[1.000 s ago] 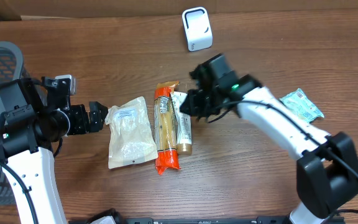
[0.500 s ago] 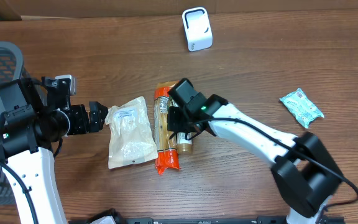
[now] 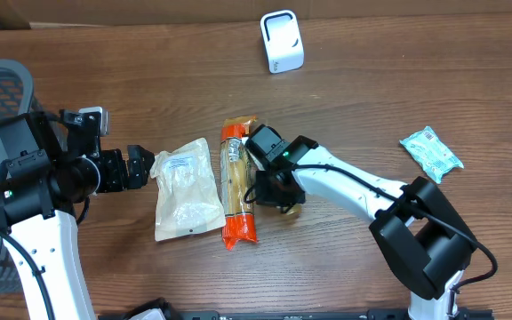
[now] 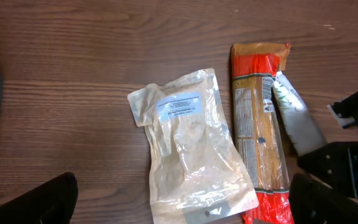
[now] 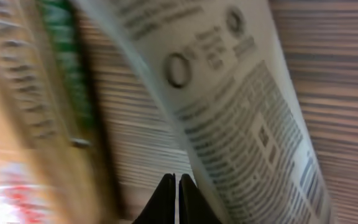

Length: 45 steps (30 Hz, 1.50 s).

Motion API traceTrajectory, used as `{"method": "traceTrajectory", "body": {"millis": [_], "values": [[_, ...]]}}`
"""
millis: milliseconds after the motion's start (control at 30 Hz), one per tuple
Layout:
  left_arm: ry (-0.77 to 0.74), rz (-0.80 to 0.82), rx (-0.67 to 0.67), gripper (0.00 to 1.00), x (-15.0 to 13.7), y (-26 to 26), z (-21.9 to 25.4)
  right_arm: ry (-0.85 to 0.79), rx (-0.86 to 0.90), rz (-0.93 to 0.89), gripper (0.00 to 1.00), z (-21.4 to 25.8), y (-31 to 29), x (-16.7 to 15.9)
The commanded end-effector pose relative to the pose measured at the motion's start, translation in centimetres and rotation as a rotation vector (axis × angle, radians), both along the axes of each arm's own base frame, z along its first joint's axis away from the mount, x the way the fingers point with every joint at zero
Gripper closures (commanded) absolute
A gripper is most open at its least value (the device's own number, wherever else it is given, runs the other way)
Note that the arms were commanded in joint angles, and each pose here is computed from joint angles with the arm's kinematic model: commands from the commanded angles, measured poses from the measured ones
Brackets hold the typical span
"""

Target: Scan the item barcode

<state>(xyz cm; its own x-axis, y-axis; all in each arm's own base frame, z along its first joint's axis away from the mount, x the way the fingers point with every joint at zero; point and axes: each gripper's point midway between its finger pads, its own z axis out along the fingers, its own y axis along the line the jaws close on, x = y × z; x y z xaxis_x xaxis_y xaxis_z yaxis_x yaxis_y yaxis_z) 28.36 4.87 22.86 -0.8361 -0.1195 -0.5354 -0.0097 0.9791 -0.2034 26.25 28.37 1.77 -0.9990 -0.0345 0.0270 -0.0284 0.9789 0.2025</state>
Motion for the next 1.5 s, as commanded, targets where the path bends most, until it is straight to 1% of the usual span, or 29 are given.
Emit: {"method": "traceTrajectory", "body": {"millis": [0,100,133,233,300,333,367,400,467,533,567,600,667,733,767,867,967,1033,1100,1267,1367,1400,1467], "values": [[-0.013,-0.032,0.005,0.00,0.2,-0.3,0.2,-0.044,-0.060,0.065,0.95,-0.1,-3.1,2.0],[-0.013,-0.032,0.005,0.01,0.2,-0.3,0.2,-0.044,-0.104,0.059,0.93,0.0,-6.2,3.6],[-0.013,-0.032,0.005,0.00,0.2,-0.3,0.2,-0.049,-0.130,0.051,0.91,-0.1,-7.5,4.2],[-0.013,-0.032,0.005,0.00,0.2,-0.3,0.2,-0.084,-0.234,-0.027,0.88,-0.1,-11.9,6.4],[-0.013,-0.032,0.005,0.00,0.2,-0.3,0.2,-0.111,-0.265,-0.086,0.85,0.0,-14.2,7.9],[-0.013,-0.032,0.005,0.00,0.2,-0.3,0.2,-0.121,-0.258,-0.117,0.83,0.0,-15.1,8.7],[-0.013,-0.032,0.005,0.01,0.2,-0.3,0.2,-0.130,-0.243,-0.149,0.79,0.0,-15.8,9.4],[-0.014,-0.032,0.005,0.00,0.2,-0.3,0.2,-0.136,-0.221,-0.177,0.71,0.0,-16.3,10.1],[-0.013,-0.032,0.005,0.00,0.2,-0.3,0.2,-0.132,-0.136,-0.222,0.58,0.1,-16.5,11.0],[-0.013,-0.032,0.005,0.00,0.2,-0.3,0.2,-0.097,0.022,-0.247,0.37,0.5,-15.2,11.4],[-0.013,-0.032,0.005,0.01,0.2,-0.3,0.2,-0.074,0.119,-0.252,0.32,0.9,-14.1,11.5],[-0.013,-0.032,0.005,0.00,0.2,-0.3,0.2,-0.041,0.257,-0.246,0.28,1.8,-12.4,11.5],[-0.013,-0.032,0.005,0.01,0.2,-0.3,0.2,-0.010,0.439,-0.216,0.25,3.5,-9.8,11.4],[-0.014,-0.032,0.005,0.00,0.2,-0.3,0.2,0.014,0.543,-0.209,0.21,4.7,-8.1,11.3],[-0.013,-0.032,0.005,0.00,0.2,-0.3,0.2,0.029,0.563,-0.216,0.20,5.0,-7.4,11.1],[-0.013,-0.032,0.005,0.00,0.2,-0.3,0.2,0.049,0.517,-0.255,0.15,4.4,-6.3,10.6],[-0.013,-0.032,0.005,0.01,0.2,-0.3,0.2,0.044,0.356,-0.362,0.04,2.5,-6.6,10.3],[-0.013,-0.032,0.005,0.00,0.2,-0.3,0.2,0.044,0.272,-0.430,0.00,1.4,-6.6,9.9],[-0.013,-0.032,0.005,0.00,0.2,-0.3,0.2,0.054,0.218,-0.479,0.00,0.0,-6.1,9.4],[-0.013,-0.032,0.005,0.01,0.2,-0.3,0.2,0.086,0.207,-0.501,0.00,-2.2,-5.5,8.0],[-0.013,-0.032,0.005,0.00,0.2,-0.3,0.2,0.108,0.189,-0.504,0.06,-3.4,-6.1,6.9],[-0.014,-0.032,0.005,0.00,0.2,-0.3,0.2,0.116,0.182,-0.504,0.11,-3.8,-6.3,6.5],[-0.014,-0.032,0.005,0.00,0.2,-0.3,0.2,0.121,0.175,-0.495,0.35,-4.1,-6.5,6.1]]}}
